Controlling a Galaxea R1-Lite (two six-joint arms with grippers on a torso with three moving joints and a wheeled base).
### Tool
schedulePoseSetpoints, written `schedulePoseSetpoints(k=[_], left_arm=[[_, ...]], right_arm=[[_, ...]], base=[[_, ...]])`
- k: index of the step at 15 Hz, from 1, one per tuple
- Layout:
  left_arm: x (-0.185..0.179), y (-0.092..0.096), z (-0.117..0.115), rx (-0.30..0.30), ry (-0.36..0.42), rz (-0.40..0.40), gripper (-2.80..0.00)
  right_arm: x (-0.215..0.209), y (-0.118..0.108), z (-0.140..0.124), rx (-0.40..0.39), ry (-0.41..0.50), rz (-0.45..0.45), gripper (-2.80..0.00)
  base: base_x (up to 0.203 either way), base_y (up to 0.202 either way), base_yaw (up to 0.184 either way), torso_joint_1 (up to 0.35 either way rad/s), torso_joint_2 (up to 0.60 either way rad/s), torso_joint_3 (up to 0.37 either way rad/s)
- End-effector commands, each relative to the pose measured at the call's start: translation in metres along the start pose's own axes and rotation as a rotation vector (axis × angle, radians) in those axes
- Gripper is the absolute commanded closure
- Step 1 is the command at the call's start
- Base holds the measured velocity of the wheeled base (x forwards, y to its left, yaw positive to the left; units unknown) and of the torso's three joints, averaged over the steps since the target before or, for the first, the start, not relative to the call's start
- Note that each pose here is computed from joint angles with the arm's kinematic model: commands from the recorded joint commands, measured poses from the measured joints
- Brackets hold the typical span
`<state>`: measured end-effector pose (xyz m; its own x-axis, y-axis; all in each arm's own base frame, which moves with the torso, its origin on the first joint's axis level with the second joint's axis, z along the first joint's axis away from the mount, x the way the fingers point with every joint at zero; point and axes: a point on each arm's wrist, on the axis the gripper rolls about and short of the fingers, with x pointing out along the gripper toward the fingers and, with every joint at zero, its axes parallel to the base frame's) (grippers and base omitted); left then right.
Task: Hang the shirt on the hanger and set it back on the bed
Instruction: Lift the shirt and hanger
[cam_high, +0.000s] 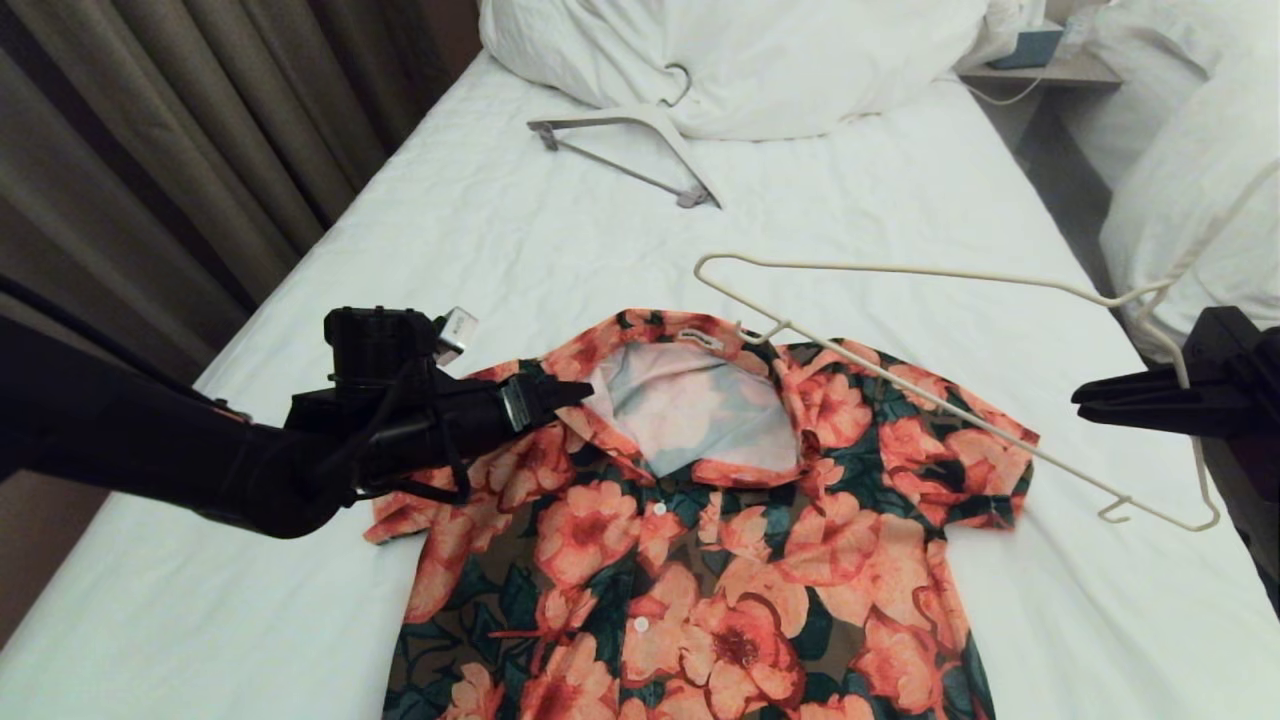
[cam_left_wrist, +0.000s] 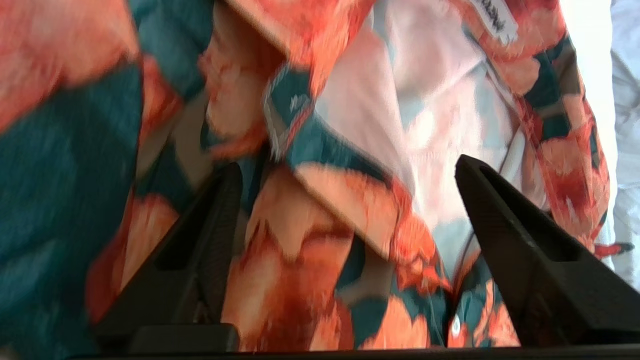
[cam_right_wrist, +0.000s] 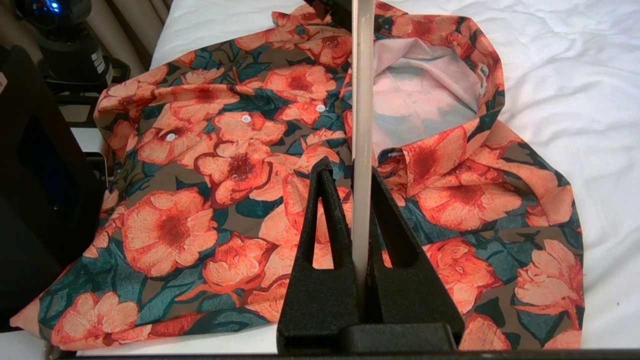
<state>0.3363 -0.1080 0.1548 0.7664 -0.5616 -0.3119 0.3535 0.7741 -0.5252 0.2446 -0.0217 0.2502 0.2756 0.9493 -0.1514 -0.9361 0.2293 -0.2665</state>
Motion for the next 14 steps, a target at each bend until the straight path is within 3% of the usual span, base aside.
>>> schedulePoseSetpoints(k=[1,5,8,13,14], left_arm=[[0.008,0.000,0.004,0.000,-0.011,-0.012,-2.80],[0.018,-0.019,0.018,0.013,-0.049,-0.069,-2.80],[0.023,-0.032,0.015,0.026,-0.042,-0.103,-2.80],[0.038,-0.021,0.003,0.011,-0.001,-0.077,-2.80],[0.037,-0.021,0.004,0.011,-0.005,-0.079,0.00]], right_arm=[[0.001,-0.001,-0.001,-0.001,-0.006,0.005,0.00],[0.004,-0.003,-0.003,0.004,-0.005,0.014,0.00],[0.003,-0.004,-0.001,-0.002,-0.006,0.013,0.00],[0.003,-0.004,-0.002,-0.001,-0.005,0.013,0.00],[0.004,-0.005,-0.003,0.003,-0.005,0.014,0.00]], base=[[0.000,0.000,0.000,0.000,0.00,0.000],[0.000,0.000,0.000,0.000,0.00,0.000],[0.000,0.000,0.000,0.000,0.00,0.000],[0.000,0.000,0.000,0.000,0.00,0.000],[0.000,0.000,0.000,0.000,0.00,0.000]])
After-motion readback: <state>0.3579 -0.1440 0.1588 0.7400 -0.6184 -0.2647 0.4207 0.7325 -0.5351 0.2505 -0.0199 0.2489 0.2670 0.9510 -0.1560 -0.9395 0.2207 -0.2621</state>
